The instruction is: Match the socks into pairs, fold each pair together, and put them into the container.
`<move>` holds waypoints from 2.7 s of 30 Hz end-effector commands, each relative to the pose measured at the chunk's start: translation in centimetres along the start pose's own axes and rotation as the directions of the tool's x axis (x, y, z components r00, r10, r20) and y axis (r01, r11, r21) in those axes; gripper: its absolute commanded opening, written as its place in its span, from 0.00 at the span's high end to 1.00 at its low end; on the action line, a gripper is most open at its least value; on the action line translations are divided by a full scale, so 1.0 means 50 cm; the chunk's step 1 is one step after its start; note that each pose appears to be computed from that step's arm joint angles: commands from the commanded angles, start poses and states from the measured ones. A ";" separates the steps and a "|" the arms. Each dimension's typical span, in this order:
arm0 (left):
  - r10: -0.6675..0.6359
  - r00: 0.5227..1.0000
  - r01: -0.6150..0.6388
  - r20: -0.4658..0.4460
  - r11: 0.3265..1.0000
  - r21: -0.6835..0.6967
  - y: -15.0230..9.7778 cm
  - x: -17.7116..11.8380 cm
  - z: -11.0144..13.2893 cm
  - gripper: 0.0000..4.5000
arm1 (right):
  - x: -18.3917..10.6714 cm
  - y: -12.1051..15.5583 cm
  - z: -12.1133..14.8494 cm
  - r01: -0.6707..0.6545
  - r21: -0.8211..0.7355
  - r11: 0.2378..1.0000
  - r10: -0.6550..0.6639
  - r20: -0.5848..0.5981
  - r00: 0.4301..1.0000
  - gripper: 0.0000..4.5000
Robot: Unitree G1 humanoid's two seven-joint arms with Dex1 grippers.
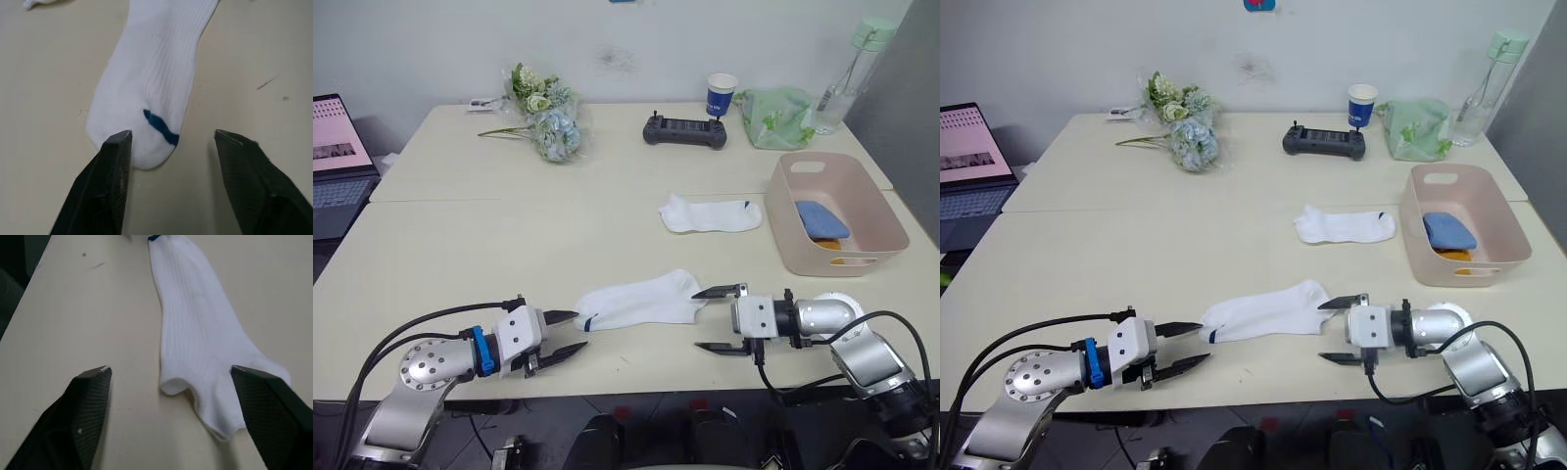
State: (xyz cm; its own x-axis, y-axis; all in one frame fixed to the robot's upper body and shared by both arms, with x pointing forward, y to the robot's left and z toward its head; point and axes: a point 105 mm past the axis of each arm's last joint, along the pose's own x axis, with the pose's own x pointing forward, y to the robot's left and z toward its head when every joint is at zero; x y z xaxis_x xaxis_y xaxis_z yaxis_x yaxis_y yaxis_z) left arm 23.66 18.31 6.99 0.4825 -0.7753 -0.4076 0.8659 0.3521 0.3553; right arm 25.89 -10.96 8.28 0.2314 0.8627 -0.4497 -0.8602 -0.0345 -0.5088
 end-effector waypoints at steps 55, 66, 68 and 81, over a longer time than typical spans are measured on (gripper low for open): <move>-0.169 0.986 0.143 0.003 0.824 -0.549 0.070 0.036 0.042 1.00 | 0.017 -0.092 0.003 -0.042 0.418 0.907 0.058 -0.026 0.998 0.99; -0.072 0.997 0.056 -0.010 0.847 -0.529 0.134 0.076 0.032 1.00 | 0.047 -0.151 -0.016 0.055 0.323 0.945 -0.034 -0.071 0.997 0.99; -0.055 0.998 0.044 -0.006 0.858 -0.512 0.141 0.078 0.032 0.90 | 0.048 -0.167 -0.016 0.103 0.313 0.944 -0.085 -0.070 0.994 0.95; 0.274 0.960 -0.235 0.057 0.900 -0.368 0.203 0.004 0.041 0.16 | -0.027 -0.190 0.024 0.271 0.303 0.914 -0.287 0.007 0.958 0.30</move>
State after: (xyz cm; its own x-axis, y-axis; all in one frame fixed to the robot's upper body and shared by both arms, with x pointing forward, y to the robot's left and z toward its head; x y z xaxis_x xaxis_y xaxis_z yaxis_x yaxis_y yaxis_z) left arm 32.38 20.61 10.50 0.6805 -0.6746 -0.2861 0.7074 0.7067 0.0162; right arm 33.92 -11.74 12.78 0.4860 0.8076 -0.3340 -0.8616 0.3787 -0.3380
